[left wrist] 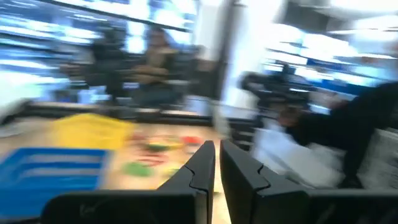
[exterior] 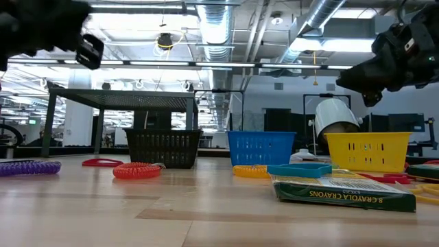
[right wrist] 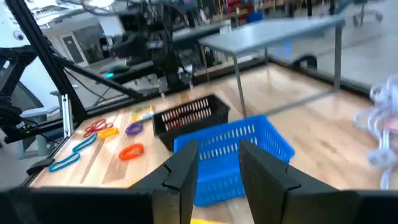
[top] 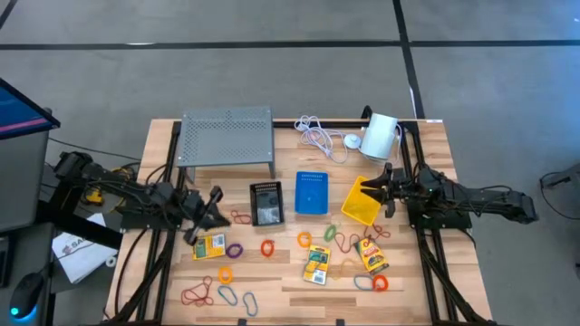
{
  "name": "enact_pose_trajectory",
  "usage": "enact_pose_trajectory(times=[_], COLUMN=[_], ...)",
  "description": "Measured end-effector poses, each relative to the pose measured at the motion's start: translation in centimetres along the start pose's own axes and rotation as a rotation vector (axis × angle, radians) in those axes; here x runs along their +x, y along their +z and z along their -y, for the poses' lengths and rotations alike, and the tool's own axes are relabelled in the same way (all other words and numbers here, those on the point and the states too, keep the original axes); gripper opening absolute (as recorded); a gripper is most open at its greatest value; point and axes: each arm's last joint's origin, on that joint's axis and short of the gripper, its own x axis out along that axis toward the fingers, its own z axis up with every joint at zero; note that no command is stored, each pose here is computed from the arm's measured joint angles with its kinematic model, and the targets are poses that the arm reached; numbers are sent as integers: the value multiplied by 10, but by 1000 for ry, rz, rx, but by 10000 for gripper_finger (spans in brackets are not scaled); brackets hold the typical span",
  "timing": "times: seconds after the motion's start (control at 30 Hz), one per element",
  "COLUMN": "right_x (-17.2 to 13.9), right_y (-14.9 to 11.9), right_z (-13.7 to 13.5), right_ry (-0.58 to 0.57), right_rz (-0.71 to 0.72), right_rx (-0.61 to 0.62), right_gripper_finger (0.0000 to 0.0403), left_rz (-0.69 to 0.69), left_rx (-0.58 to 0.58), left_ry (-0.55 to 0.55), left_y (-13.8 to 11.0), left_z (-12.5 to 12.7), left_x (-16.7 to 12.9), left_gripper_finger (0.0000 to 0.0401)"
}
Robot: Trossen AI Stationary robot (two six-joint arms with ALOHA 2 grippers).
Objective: Pick & Place Office Desk Supplies
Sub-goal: Put the green stretchable key holder into the yellow basket
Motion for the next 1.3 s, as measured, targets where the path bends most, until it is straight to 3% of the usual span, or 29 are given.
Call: enact_pose_trajectory(times=[0.17,0.37,0.67,1.1,1.2,1.3], right_x=[-4,-17,-5,82,98,112], right_y=[19,53,81,100,99,92], right_z=[-8,-21,-38,-108,-123,-131], right_ry=[66,121,128,257,217,103], right_rz=[50,74,-211,-661,-746,-843], right_rx=[-9,-106,-83,-217,-242,-286], right_gripper_finger=[111,111,111,111,111,111], left_rz=[25,13,39,-78,-58,-57], left_rx=[-1,140,27,-54,-51,-53], left_ry=[196,232,351,430,422,395], left_y=[0,0,1,-18,-17,-17], left_z=[-6,-7,-13,-24,-23,-23], left_x=[-1,-1,-1,8,10,10], left_gripper_finger=[21,21,21,21,21,21])
